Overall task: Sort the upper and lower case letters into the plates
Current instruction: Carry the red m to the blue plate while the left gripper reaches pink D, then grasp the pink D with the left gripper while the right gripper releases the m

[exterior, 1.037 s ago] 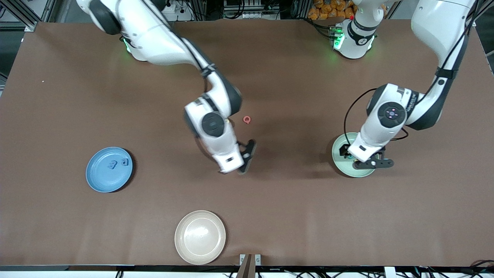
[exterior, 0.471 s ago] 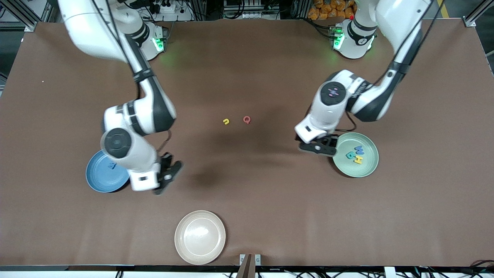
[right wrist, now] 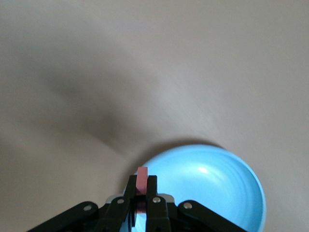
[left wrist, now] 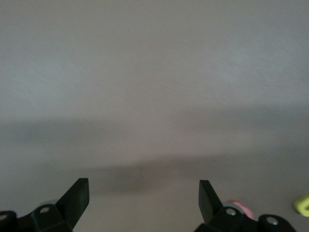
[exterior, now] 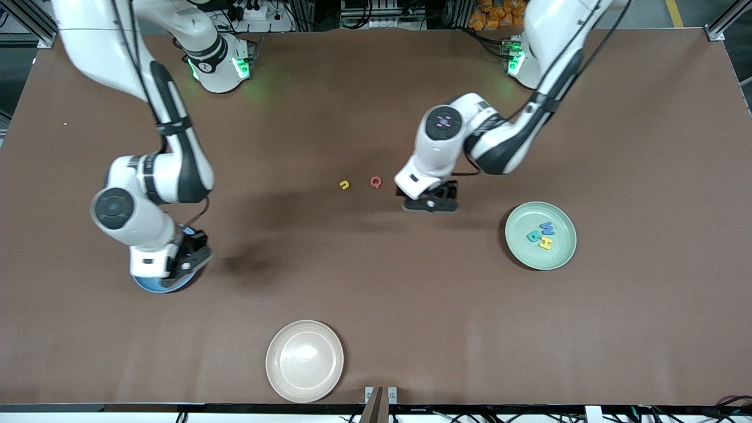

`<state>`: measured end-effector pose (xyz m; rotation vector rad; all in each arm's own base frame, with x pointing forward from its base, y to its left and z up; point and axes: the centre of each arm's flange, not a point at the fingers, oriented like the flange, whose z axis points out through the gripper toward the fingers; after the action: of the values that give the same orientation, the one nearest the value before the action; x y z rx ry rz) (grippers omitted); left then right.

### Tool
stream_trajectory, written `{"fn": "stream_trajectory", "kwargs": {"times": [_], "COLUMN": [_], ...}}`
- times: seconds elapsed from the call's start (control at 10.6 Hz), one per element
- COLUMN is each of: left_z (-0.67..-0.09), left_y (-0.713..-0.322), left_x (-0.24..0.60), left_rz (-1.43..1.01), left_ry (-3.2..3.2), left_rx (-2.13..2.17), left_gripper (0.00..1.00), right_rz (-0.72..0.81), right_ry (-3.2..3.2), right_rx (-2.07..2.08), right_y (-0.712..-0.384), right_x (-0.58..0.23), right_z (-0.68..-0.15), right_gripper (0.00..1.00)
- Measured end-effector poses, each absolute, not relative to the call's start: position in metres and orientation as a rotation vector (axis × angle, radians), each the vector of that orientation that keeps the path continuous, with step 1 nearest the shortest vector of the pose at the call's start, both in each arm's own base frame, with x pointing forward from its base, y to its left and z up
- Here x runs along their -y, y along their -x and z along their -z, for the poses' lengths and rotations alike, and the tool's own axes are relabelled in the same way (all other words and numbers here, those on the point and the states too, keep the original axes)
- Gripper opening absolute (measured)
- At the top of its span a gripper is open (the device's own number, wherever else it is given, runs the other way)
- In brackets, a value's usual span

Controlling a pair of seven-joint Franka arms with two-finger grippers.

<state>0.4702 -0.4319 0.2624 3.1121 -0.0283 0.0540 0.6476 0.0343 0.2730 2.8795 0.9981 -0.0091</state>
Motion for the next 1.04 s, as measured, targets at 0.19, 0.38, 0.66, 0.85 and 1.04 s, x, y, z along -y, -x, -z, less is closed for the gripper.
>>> {"fn": "stream_trajectory", "kwargs": {"times": [0.19,0.38,0.66,0.85,1.04], "left_z": [-0.242,-0.219,-0.199,-0.195,-0.187], "left_y": [-0.445,-0.422,-0.408,-0.402,-0.395], "left_x": [0.465,0.485,0.507,0.52,0.528], "left_rz": [-0.002,0.053,0.086,0.093,0.096], "left_ry": [-3.112,-3.121,-3.108,-3.1,-3.089], "left_rx": [-0.025,-0.06,-0.077,-0.06,-0.044], "left_gripper": [0.99,0.99,0.93,0.92,0.92], "right_rz": [0.037,0.069,0.098,0.114,0.126], "right_ry": [-2.951,-2.983,-2.998,-3.003,-3.006], "right_rx": [-0.781,-0.677,-0.633,-0.65,-0.659], "right_y": [-0.643,-0.636,-0.631,-0.63,-0.629], "right_x": [0.019,0.041,0.055,0.046,0.04], "right_z": [-0.265,-0.257,-0.249,-0.247,-0.246], "right_gripper": [0.11,0.11,0.47,0.69,0.98]}}
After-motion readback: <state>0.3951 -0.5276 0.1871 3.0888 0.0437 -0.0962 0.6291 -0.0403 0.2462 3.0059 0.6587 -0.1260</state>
